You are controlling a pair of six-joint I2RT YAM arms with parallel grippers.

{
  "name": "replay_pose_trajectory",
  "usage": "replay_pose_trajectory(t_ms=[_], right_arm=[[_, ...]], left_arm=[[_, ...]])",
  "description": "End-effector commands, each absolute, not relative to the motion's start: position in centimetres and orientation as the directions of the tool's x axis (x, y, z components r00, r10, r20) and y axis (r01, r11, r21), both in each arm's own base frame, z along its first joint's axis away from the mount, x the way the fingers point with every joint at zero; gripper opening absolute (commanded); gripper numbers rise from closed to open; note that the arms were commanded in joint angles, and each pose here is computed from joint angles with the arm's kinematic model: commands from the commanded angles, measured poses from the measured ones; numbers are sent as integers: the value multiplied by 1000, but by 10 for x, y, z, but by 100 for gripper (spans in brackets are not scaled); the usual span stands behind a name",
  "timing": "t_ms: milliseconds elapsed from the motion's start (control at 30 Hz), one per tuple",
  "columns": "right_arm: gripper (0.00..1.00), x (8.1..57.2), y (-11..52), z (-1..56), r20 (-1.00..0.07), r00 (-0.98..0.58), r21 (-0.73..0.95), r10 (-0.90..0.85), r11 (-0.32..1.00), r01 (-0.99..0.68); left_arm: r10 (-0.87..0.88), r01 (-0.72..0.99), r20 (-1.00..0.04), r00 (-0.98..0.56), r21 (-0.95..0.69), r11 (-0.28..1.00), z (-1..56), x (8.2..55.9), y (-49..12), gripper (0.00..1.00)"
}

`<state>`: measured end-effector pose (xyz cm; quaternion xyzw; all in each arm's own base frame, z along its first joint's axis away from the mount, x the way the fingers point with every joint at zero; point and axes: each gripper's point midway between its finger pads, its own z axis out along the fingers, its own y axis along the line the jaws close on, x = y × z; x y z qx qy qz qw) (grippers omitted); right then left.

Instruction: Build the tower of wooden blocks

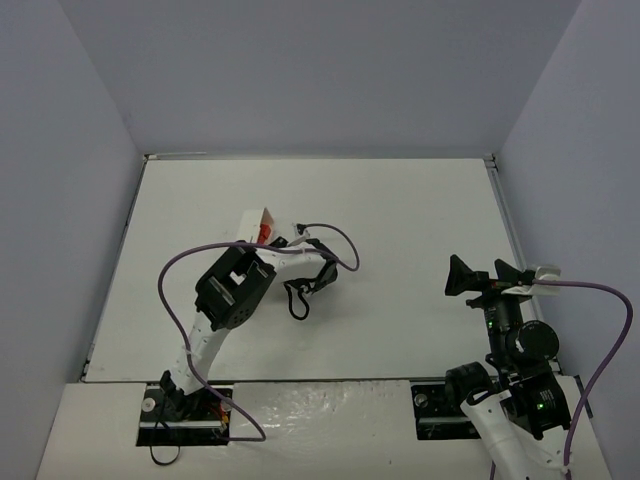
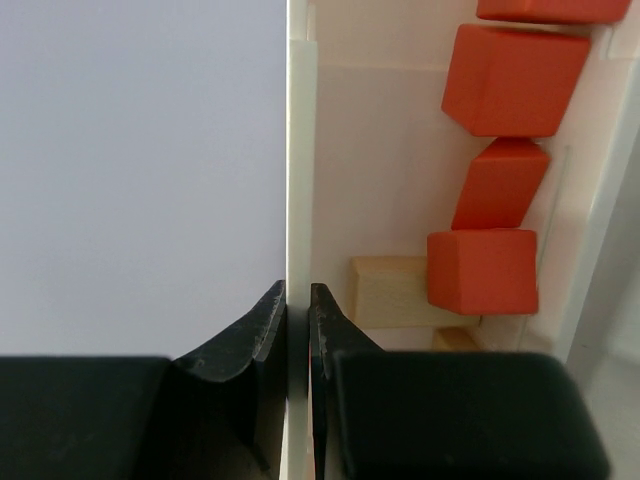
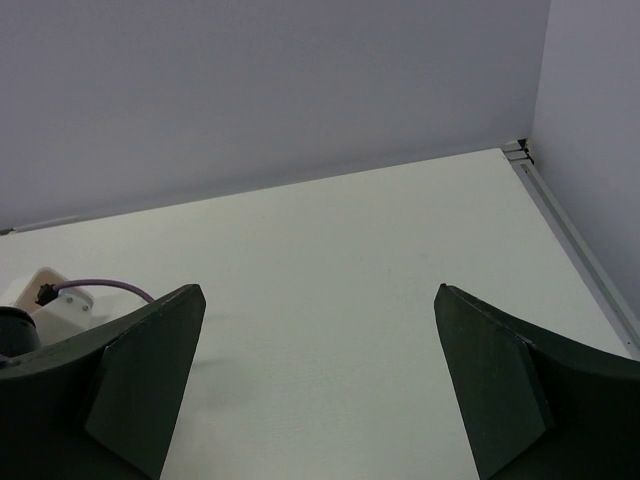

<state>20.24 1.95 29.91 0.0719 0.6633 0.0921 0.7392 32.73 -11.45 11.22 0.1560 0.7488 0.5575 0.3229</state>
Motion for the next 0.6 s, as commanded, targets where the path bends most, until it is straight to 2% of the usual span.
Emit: replay_pose_trajectory(t_ms=[0, 167, 233, 333, 467, 567], right_arm=[[96, 204, 18, 320, -949, 181, 253, 257, 966, -47], [96, 204, 18, 320, -949, 180, 253, 257, 966, -45], [96, 205, 17, 320, -949, 181, 254, 258, 966, -43], [96, 205, 18, 320, -949, 179, 255, 258, 966, -43], [96, 205, 18, 320, -949, 179, 255, 259, 966, -46], [96, 205, 17, 320, -949, 180, 256, 259, 966, -42]], left_arm=[[635, -104, -212, -743, 974, 203, 187, 319, -86, 0], [688, -111, -245, -684, 966, 234, 201, 311, -108, 0], [641, -156, -286, -713, 955, 252, 189, 313, -88, 0], [627, -99, -193, -755, 978, 183, 178, 316, -76, 0], [643, -110, -218, -734, 973, 204, 176, 307, -80, 0], [660, -64, -152, -736, 986, 156, 169, 312, -86, 0]])
